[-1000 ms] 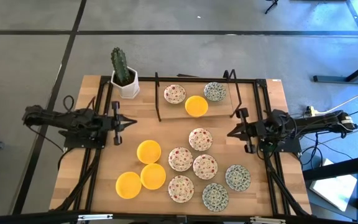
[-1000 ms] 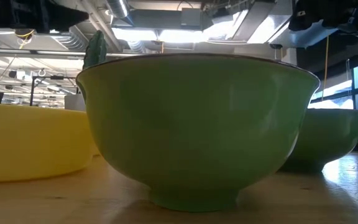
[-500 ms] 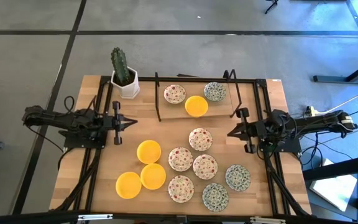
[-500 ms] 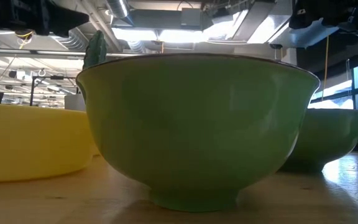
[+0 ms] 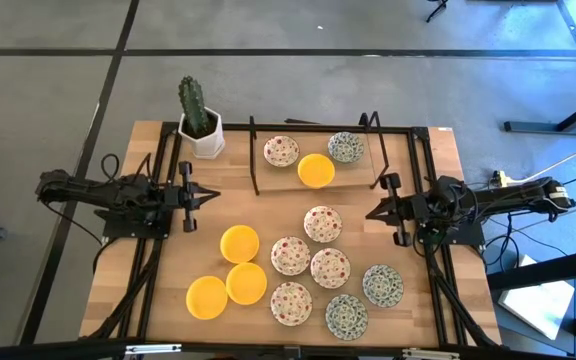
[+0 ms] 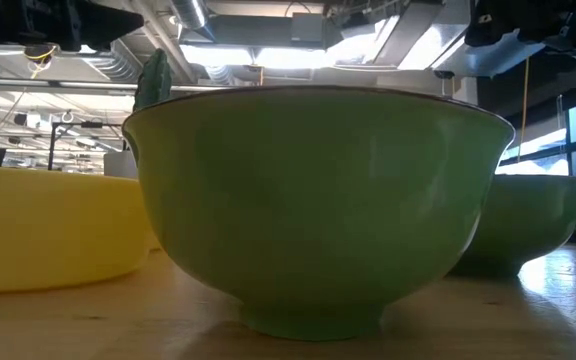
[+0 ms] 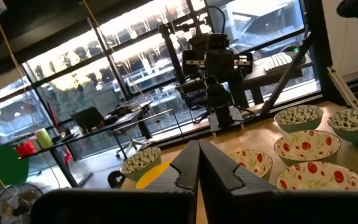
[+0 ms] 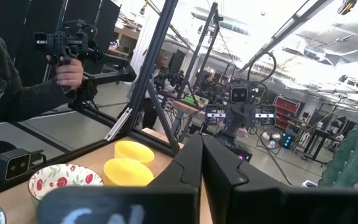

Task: Pick & Place Mini bowls
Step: Stack the red patterned bowl on top of the red patterned bowl on the shelf

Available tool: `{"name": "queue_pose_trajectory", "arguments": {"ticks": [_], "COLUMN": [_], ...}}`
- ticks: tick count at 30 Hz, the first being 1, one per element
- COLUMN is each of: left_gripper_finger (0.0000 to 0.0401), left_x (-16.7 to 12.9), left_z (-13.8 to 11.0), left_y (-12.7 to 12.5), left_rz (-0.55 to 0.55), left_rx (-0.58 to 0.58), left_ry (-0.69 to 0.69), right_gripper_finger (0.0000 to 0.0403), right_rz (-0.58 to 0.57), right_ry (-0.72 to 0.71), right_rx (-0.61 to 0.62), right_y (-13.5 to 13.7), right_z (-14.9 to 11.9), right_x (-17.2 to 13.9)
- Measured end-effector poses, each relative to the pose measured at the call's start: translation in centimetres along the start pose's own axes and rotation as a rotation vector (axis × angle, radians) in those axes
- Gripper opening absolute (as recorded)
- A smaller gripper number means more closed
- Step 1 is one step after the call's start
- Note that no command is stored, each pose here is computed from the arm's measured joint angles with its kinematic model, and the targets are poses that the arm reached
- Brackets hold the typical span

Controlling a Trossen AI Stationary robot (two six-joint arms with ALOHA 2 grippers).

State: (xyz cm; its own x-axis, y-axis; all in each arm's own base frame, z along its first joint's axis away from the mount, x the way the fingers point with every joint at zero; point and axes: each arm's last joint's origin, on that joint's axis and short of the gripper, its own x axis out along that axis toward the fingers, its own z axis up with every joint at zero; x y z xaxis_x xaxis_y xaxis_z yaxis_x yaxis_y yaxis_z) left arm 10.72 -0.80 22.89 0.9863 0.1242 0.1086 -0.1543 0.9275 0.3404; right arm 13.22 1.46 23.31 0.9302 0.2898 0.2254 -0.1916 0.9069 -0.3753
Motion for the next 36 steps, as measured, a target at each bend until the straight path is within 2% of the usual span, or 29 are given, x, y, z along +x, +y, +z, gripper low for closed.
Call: {"name": "queue_pose_trajectory", "arguments": {"ticks": [36], "left_gripper_finger": [0.0006], "left_x": [0.00], "left_z": [0.18], "left_y": [0.06], "left_rz": [0.005], "left_rx": [-0.005], "left_ry": [-0.019], "right_gripper_finger": [0.0012], "right_rz": [0.000], "right_ry": [0.000], "right_rx": [0.017], "right_y": [0.00], "right_z": [0.00], "right_x": [0.00]}}
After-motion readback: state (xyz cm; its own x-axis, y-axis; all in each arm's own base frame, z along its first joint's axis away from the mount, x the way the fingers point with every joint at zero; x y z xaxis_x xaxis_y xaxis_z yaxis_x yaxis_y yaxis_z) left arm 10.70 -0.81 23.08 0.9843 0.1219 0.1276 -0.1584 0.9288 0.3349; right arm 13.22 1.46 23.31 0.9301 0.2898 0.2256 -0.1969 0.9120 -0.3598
